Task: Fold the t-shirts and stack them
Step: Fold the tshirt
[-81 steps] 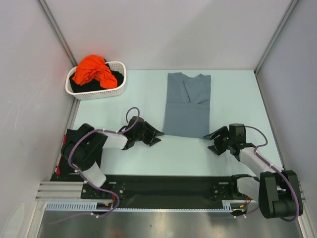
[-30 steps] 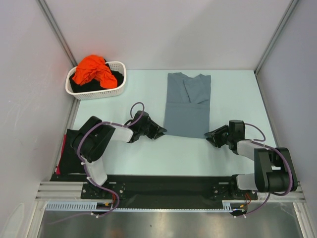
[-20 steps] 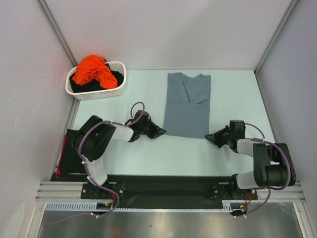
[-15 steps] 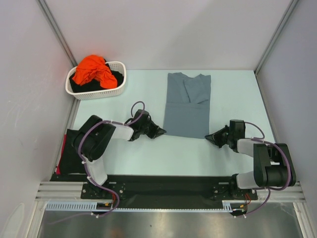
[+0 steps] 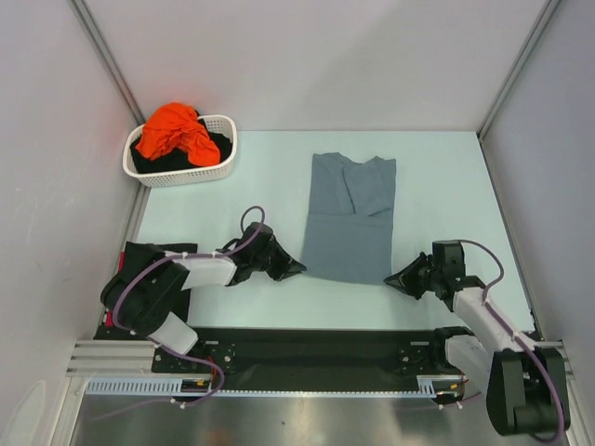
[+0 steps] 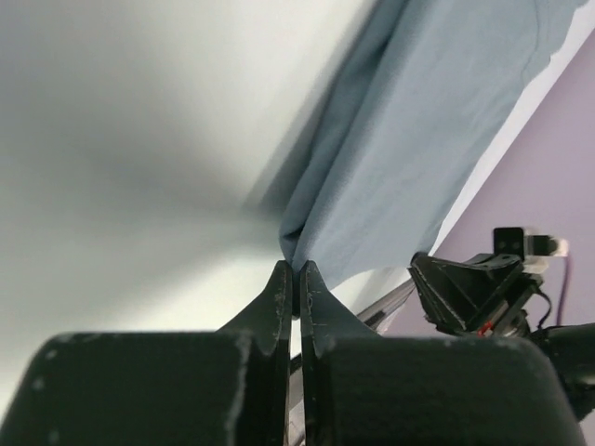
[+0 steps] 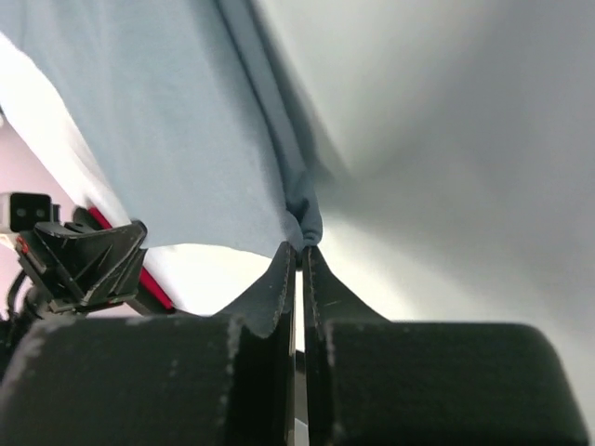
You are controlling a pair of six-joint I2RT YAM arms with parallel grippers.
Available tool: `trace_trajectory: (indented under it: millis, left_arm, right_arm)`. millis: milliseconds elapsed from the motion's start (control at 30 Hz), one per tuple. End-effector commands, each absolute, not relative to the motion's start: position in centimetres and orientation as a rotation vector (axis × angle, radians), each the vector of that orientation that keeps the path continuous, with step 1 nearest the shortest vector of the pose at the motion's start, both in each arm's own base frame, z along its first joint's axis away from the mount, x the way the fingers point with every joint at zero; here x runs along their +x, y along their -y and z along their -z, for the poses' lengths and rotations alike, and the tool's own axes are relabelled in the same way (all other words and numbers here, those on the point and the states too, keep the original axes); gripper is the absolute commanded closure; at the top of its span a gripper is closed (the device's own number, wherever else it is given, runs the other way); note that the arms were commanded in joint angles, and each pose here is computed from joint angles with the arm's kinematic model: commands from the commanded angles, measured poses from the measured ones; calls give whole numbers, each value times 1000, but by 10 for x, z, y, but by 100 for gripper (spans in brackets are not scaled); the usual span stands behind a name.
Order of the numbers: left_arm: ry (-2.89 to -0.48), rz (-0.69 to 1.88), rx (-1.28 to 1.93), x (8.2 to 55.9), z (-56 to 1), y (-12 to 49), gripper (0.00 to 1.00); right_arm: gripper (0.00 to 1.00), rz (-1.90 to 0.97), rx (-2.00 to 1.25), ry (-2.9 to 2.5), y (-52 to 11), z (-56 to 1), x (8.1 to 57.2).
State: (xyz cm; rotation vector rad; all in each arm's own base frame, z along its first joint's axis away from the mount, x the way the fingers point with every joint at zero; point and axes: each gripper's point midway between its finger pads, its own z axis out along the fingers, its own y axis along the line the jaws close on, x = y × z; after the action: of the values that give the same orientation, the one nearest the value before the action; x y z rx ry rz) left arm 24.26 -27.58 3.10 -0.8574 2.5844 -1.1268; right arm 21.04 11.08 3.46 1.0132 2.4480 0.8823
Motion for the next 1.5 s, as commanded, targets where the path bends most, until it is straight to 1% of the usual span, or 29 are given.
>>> trace_trajectory:
  millis: [0, 100, 200, 333, 433, 533, 567, 633, 667, 700, 767, 800, 833, 867, 900, 933, 967, 1000, 1033, 1100, 1133, 1233, 1267, 1333, 1367, 1467]
  left_arm:
    - [-2597, 1110, -829, 221, -42, 275, 100]
    - [-2581, 1125, -809, 210, -56, 273, 100]
    - [-2581, 1130, -826, 197, -62, 264, 100]
    - [-2690, 1064, -837, 168, -63, 253, 100]
    - [-2732, 1064, -837, 158, -69, 252, 100]
    - [-2723, 1081, -855, 157, -76, 250, 100]
    - [-2703, 1060, -846, 165, -78, 249, 100]
    - [-2659, 1050, -794, 188, -104, 254, 100]
    - [-2686, 991, -729, 197, -100, 255, 100]
    - [-2639, 998, -692, 218, -125, 261, 100]
    - [-2629, 967, -594, 239, -135, 267, 100]
    - [-2601, 952, -578, 262, -148, 273, 100]
    - [-2587, 952, -548, 274, -153, 278, 100]
    - [-2538, 979, -483, 294, -175, 284, 100]
    - [-2589, 961, -470, 305, -161, 290, 100]
    - [-2610, 944, -417, 311, -160, 291, 100]
    - [-2570, 964, -386, 331, -177, 296, 100]
    - [-2576, 956, -356, 338, -177, 298, 100]
    - [-2614, 914, -320, 346, -162, 298, 100]
    - [-2586, 910, -327, 367, -170, 294, 100]
    - [-2613, 932, -337, 373, -159, 297, 100]
    - [-2563, 1019, -337, 404, -163, 303, 100]
    - [-2556, 1062, -325, 417, -159, 308, 100]
    - [-2537, 1098, -305, 429, -160, 314, 100]
    - [-2546, 1089, -308, 435, -151, 314, 100]
    - [-2499, 1109, -303, 454, -160, 314, 100]
  right_arm:
    - [100, -805, 975, -2583, -113, -34, 173]
    - [100, -798, 924, -2607, -117, -37, 159]
    - [100, -762, 943, -2613, -112, -40, 140]
    - [100, -847, 939, -2656, -121, -45, 118]
    - [100, -887, 917, -2658, -124, -56, 111]
    - [100, -905, 826, -2605, -125, -78, 122]
    - [100, -898, 796, -2601, -125, -83, 126]
    - [100, -837, 710, -2606, -122, -100, 145]
    - [100, -813, 689, -2620, -121, -104, 153]
    - [100, -798, 635, -2606, -122, -120, 174]
    - [100, -764, 620, -2592, -121, -130, 198]
    - [100, -774, 607, -2559, -122, -138, 215]
    - [100, -782, 610, -2562, -125, -144, 233]
    - [100, -789, 611, -2556, -126, -148, 244]
    - [100, -795, 628, -2551, -124, -150, 256]
    - [100, -791, 612, -2551, -124, -153, 274]
    - [100, -787, 610, -2559, -122, -152, 283]
    - [100, -781, 604, -2558, -121, -152, 293]
    - [100, -778, 617, -2553, -114, -152, 303]
    - [100, -781, 625, -2575, -109, -148, 325]
    - [100, -789, 653, -2573, -102, -146, 333]
    - [100, -772, 624, -2574, -97, -145, 363]
    - [100, -758, 657, -2569, -86, -142, 380]
    - [100, -777, 661, -2579, -85, -143, 391]
    - [100, -777, 666, -2583, -84, -142, 396]
    - [100, -805, 640, -2579, -85, -142, 417]
